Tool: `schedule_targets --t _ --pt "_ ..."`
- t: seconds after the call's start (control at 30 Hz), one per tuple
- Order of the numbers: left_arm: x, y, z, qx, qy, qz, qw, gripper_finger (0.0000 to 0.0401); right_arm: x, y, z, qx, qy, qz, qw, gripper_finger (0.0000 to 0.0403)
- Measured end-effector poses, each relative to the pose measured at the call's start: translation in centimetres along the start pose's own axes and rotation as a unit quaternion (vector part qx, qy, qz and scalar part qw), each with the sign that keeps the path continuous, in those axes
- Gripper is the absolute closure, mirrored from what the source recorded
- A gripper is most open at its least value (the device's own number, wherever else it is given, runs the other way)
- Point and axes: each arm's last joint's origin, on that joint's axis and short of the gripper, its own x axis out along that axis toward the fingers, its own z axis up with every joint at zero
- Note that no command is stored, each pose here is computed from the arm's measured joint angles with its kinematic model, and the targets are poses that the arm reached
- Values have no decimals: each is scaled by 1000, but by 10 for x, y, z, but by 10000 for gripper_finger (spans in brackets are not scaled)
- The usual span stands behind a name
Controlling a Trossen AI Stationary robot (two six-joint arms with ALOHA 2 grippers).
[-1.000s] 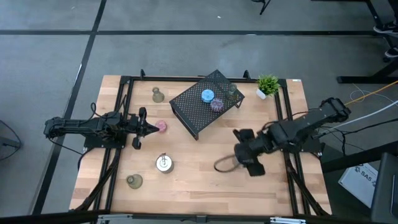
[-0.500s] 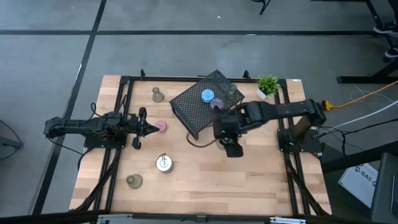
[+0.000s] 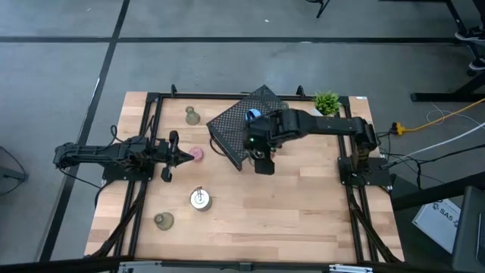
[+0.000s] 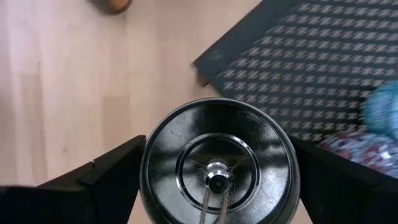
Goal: Pick & Place candle stick holders
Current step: Put the brown large scented candle on the shelf
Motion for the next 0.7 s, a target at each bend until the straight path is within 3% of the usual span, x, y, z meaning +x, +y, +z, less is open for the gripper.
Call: schedule_targets --t 0.7 --pt "0 0 0 0 0 0 1000 395 -1 -57 22 85 -111 -24 990 43"
